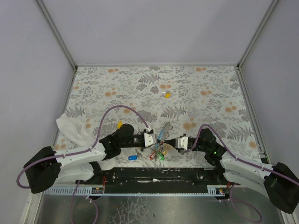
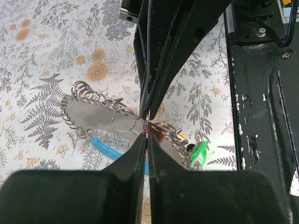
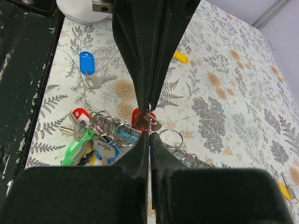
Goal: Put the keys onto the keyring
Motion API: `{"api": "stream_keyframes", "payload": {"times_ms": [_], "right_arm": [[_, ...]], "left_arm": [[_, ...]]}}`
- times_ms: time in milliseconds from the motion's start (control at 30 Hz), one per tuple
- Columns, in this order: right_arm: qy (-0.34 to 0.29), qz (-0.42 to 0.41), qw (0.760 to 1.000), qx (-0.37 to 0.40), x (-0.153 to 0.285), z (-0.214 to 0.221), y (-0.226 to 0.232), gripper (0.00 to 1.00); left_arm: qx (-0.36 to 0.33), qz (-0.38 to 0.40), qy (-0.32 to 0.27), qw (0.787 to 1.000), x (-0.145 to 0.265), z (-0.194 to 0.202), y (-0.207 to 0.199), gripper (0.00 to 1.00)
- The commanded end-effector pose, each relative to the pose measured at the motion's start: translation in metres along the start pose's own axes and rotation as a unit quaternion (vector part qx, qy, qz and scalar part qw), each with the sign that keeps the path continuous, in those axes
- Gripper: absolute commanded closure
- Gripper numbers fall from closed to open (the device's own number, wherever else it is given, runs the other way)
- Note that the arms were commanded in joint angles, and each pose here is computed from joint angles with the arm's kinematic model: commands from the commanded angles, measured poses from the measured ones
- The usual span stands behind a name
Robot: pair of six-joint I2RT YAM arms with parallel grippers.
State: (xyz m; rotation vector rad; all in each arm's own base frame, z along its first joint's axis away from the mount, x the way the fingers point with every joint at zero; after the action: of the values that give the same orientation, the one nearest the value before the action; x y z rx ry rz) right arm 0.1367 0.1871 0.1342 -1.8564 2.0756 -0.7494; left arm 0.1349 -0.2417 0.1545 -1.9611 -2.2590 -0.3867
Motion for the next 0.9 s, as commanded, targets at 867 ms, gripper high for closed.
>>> {"api": "stream_keyframes", "payload": {"times_ms": [867], "right_arm": [[-0.032, 0.040, 0.998, 0.029, -0.0024, -0.0205, -0.0220, 1.00]], "left_arm": [[-0.016, 0.002, -0.027, 1.000, -0.0046, -0.0177, 0.0041, 1.00]]}}
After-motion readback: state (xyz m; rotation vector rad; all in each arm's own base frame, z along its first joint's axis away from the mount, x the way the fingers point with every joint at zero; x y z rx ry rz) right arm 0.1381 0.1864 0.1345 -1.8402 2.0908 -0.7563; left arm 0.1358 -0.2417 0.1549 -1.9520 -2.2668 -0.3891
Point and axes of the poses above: each gripper's point midway between its finger pads, its own x axis back along the fingers, its own y axis along the line the jaws close on, z = x × y, the point moved 8 cm from there along x, back along the fingers, and after that the axes turned 6 degrees about x, right-handed, at the moved point
